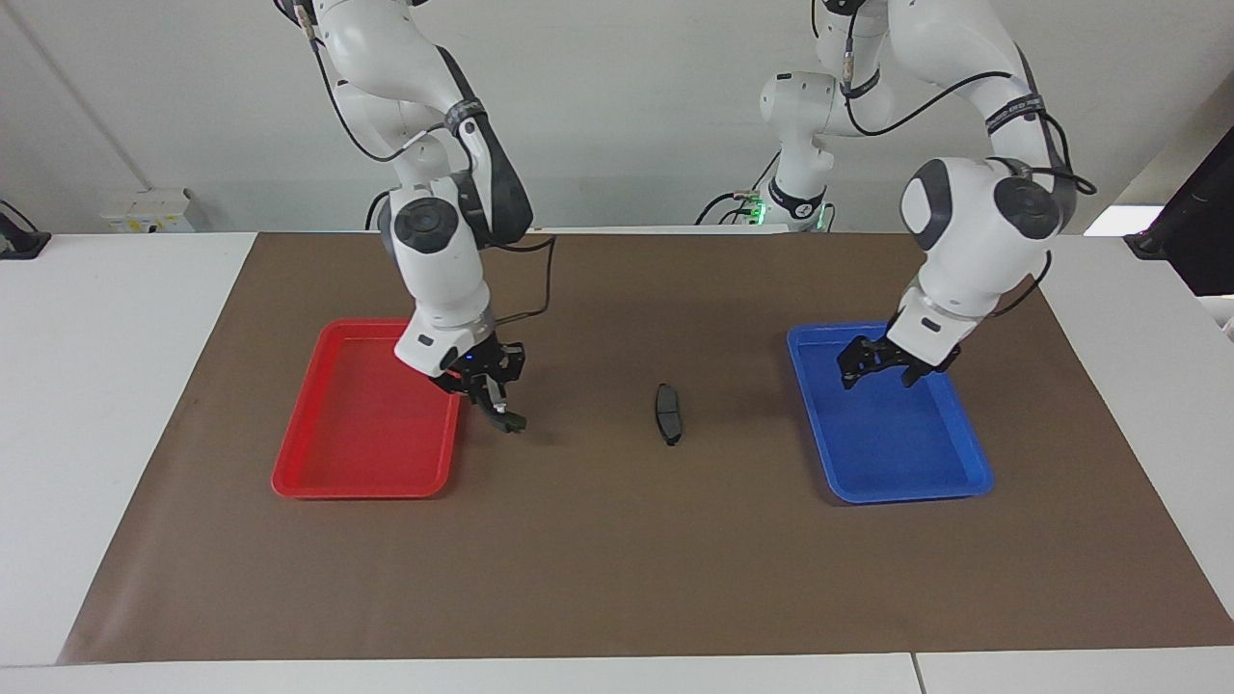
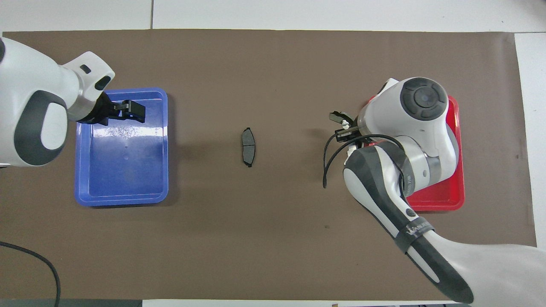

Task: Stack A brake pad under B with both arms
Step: 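Retract the left gripper while the right gripper carries the shoe toward the pad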

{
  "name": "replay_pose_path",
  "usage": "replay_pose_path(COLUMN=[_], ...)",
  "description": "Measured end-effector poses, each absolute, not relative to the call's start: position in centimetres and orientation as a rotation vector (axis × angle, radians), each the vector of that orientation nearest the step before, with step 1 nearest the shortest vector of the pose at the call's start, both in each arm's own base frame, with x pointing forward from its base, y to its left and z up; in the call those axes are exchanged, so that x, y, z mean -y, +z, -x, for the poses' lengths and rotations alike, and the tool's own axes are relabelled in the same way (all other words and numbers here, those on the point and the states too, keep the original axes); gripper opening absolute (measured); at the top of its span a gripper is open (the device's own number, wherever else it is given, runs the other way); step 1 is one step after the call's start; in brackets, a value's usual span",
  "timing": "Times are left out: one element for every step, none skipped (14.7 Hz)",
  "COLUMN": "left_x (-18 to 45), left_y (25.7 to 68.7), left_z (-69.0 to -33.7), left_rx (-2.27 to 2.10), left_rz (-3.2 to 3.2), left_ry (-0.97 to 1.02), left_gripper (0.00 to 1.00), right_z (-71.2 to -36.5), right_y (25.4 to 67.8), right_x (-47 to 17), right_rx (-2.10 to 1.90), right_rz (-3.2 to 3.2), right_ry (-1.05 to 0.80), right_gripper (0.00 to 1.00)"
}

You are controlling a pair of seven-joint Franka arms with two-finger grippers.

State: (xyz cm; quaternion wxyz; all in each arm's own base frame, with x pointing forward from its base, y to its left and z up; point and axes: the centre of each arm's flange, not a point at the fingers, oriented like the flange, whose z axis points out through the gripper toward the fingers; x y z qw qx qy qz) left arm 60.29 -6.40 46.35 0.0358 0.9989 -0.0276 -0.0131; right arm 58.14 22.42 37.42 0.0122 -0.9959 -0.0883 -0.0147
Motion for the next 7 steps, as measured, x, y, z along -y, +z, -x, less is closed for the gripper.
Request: replay_pose_path(left_x=[4.7, 3.5, 2.8, 2.1, 1.5, 0.8, 0.1], left_y=[47.7, 49.2, 50.8, 52.4, 53.9, 55.3, 56.6], left_z=[-60.3, -60.3, -60.2, -60.0, -59.7, -59.3, -58.8], left_rx=[0.108, 0.135, 0.162, 0.185, 0.203, 0.214, 0.218], left_rz=[-3.076, -3.085, -3.096, -3.106, -3.113, -3.115, -3.116], left_ry=[-0.064, -0.083, -0.096, -0.102, -0.105, -0.109, -0.119], left_gripper=[1.0, 1.0, 1.0, 1.0, 1.0, 1.0, 1.0], right_z=[-58.4, -58.7, -58.9, -58.9, -58.7, -58.4, -58.1], right_y=[37.1, 36.8, 36.6, 36.4, 36.0, 35.3, 34.7], right_x=[-25.1, -27.5, -29.5, -31.3, -32.9, -34.3, -35.5], right_rx=[0.261, 0.24, 0.214, 0.19, 0.167, 0.145, 0.124], right_rz=[3.121, 3.136, 3.14, 3.137, 3.134, 3.131, 3.123], right_ry=[-0.046, -0.048, -0.05, -0.055, -0.056, -0.058, -0.069], right_gripper=[0.43, 0.43, 0.43, 0.43, 0.43, 0.43, 0.43])
